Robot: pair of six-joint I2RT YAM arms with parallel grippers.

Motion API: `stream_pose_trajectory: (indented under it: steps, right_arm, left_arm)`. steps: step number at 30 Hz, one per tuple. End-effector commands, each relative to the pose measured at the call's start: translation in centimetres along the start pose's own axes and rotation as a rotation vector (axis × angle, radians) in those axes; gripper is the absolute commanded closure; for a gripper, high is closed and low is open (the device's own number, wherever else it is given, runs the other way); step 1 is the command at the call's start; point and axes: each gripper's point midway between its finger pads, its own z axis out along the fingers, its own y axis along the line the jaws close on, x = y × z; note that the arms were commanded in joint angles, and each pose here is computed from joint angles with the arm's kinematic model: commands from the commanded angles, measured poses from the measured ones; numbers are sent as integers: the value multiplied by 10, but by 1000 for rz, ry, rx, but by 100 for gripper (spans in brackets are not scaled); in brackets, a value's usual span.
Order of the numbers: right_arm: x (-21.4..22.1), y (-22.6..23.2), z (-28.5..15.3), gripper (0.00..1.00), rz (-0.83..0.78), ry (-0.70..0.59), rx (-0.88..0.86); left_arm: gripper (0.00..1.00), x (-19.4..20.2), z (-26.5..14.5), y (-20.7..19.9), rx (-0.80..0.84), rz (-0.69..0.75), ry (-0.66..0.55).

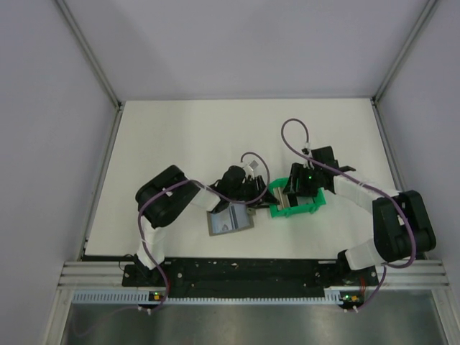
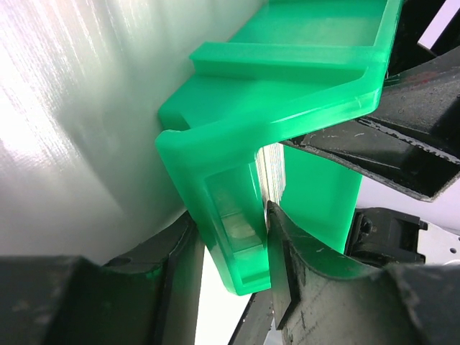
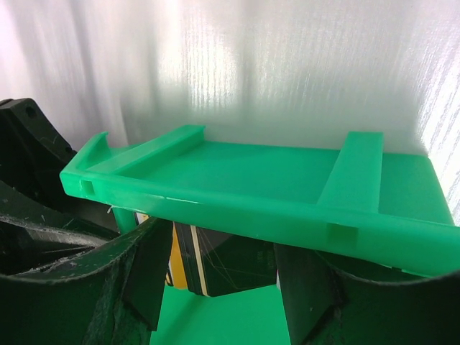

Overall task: Put the credit cards into the card holder
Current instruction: Pick up the credit card from the storage box.

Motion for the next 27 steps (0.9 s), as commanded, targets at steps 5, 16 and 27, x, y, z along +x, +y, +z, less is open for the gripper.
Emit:
stream_pose_trajectory:
  steps: [5, 16, 27]
  right_arm:
    - [-11, 18, -12, 42, -59, -48, -20]
    - [-9, 15, -5, 44, -134, -62, 127]
    - [-17, 10, -17, 67, -188, -94, 175]
  left_arm:
    - [60, -7, -9, -18, 2, 74, -23]
    - [63, -8, -12, -19, -17, 70, -19]
    - [66, -11, -15, -21, -35, 81, -29]
